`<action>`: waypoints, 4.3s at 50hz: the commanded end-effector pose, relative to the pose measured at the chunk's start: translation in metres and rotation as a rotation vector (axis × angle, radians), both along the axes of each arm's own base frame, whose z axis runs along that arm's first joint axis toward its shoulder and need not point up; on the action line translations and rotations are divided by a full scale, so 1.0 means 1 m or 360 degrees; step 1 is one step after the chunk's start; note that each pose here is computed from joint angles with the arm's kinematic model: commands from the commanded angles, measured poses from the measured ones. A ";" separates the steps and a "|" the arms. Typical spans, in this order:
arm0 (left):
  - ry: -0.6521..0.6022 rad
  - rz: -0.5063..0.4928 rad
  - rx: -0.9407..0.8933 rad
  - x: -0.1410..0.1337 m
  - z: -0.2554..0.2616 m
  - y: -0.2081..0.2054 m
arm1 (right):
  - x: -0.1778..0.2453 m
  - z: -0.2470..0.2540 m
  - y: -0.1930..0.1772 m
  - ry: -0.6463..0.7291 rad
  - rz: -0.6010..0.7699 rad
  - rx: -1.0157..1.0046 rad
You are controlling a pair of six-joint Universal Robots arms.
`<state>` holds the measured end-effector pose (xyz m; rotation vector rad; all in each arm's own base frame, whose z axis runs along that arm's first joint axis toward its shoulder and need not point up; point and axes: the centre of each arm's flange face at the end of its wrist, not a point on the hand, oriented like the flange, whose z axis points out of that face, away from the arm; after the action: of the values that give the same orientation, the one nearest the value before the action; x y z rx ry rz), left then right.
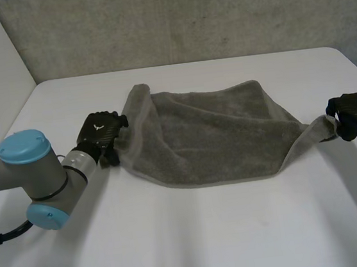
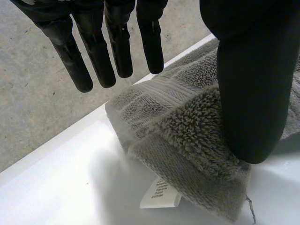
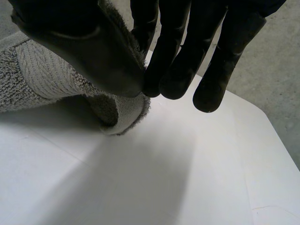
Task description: Fold the towel.
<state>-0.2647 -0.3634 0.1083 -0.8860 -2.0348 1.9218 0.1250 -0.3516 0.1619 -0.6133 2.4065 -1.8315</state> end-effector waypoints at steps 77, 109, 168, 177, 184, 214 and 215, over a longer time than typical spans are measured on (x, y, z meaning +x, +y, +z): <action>0.0079 0.0170 -0.0353 0.055 0.148 0.053 | 0.014 0.172 0.055 0.0012 0.0144 -0.0525; 0.0044 0.0323 -0.0160 0.046 0.141 -0.053 | 0.082 0.133 -0.052 0.0343 0.0236 -0.0512; 0.0147 0.0415 0.0064 0.083 0.042 0.004 | 0.065 -0.006 0.025 0.0239 0.0530 -0.0274; 0.0151 0.0420 0.0069 0.084 0.041 0.004 | 0.063 -0.019 0.038 0.0251 0.0539 -0.0191; 0.0149 0.0428 0.0078 0.086 0.040 0.005 | 0.060 -0.026 0.049 0.0352 0.0557 -0.0162; 0.0149 0.0433 0.0080 0.087 0.040 0.005 | 0.048 -0.047 0.028 0.0329 0.0517 -0.0023; 0.0149 0.0433 0.0080 0.087 0.040 0.005 | 0.048 -0.047 0.028 0.0329 0.0517 -0.0023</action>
<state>-0.1771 -0.3583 0.1480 -0.5175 -2.2317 1.9926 0.1724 -0.3199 0.1192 -1.1705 2.2320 -1.7341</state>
